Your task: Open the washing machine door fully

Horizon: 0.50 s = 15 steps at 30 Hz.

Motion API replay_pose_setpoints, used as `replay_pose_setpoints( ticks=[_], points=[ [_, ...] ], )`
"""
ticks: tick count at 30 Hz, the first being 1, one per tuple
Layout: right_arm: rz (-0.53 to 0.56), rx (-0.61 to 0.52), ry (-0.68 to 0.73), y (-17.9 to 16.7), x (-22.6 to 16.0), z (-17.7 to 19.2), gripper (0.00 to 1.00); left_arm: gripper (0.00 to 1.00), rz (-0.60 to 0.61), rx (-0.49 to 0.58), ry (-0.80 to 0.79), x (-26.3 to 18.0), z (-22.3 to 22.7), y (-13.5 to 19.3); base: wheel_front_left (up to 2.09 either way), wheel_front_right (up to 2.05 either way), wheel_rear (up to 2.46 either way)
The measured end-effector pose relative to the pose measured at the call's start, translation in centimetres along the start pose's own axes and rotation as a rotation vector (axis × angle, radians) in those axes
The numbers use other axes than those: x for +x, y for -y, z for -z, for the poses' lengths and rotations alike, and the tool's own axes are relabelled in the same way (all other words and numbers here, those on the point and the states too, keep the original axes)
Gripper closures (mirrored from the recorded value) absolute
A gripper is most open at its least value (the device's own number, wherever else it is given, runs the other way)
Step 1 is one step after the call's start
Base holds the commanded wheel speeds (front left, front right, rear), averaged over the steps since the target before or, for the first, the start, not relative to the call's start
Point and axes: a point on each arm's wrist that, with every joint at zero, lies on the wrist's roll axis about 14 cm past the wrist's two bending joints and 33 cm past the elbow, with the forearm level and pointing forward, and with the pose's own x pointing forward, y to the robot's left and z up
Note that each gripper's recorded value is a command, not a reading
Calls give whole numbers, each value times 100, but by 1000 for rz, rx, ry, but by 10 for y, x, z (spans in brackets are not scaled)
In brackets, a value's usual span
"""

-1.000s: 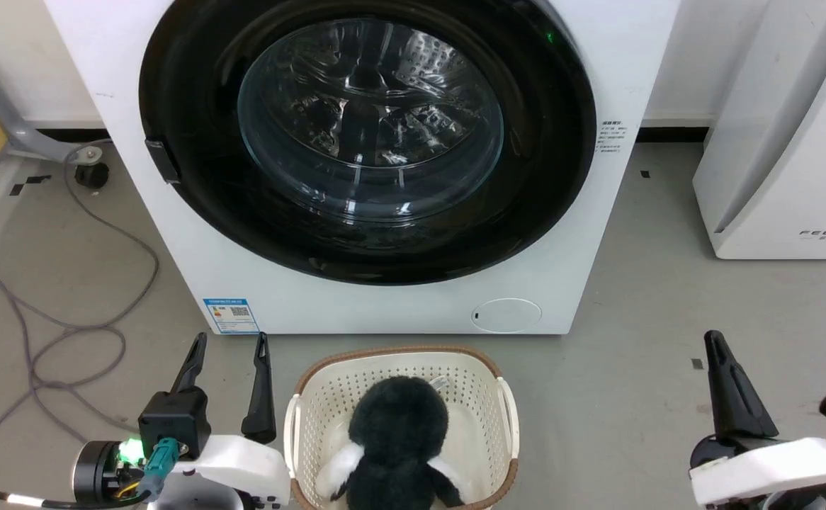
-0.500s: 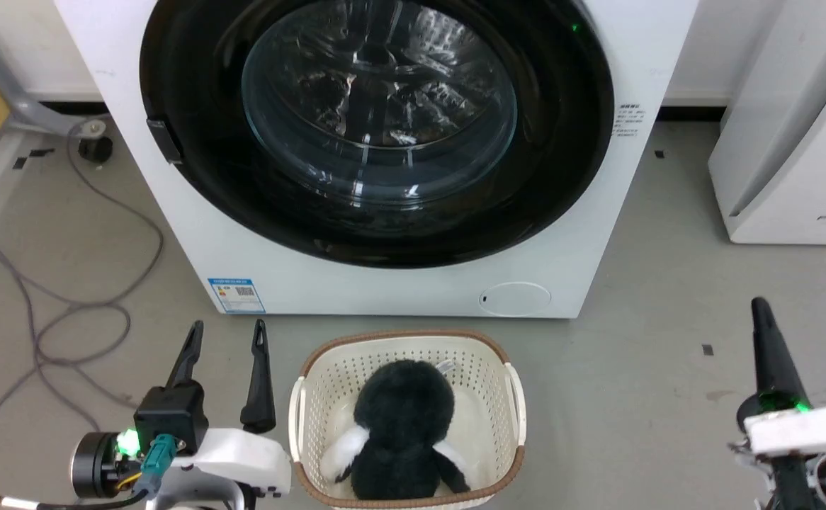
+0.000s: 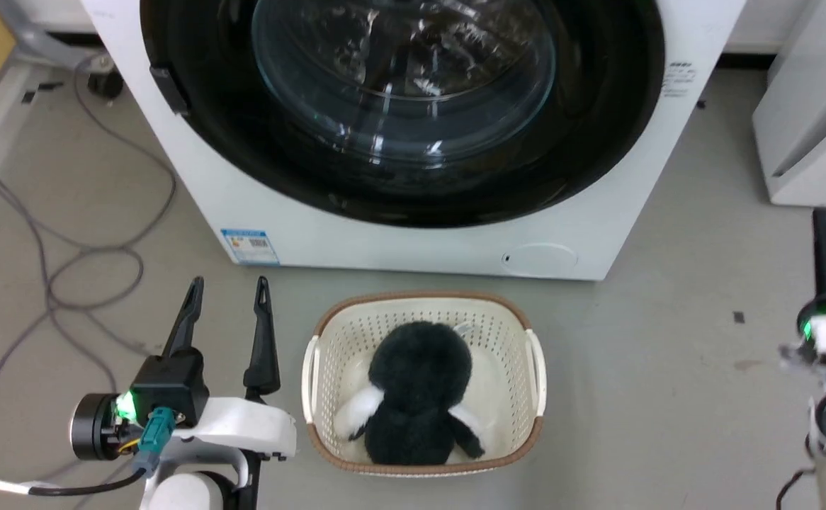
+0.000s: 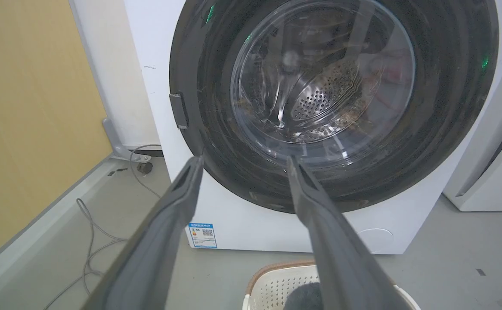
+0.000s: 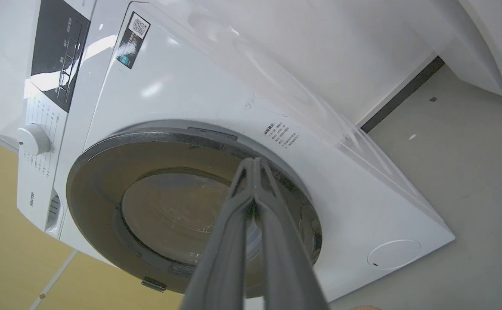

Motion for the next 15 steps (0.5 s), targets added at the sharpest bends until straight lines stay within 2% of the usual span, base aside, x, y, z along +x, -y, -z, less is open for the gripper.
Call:
replay_pose_setpoints(
  ticks=[15],
  points=[
    [-50, 47, -38, -12, 98, 10, 100, 0, -55, 5, -13, 24, 18, -14, 0, 0, 0]
  ],
)
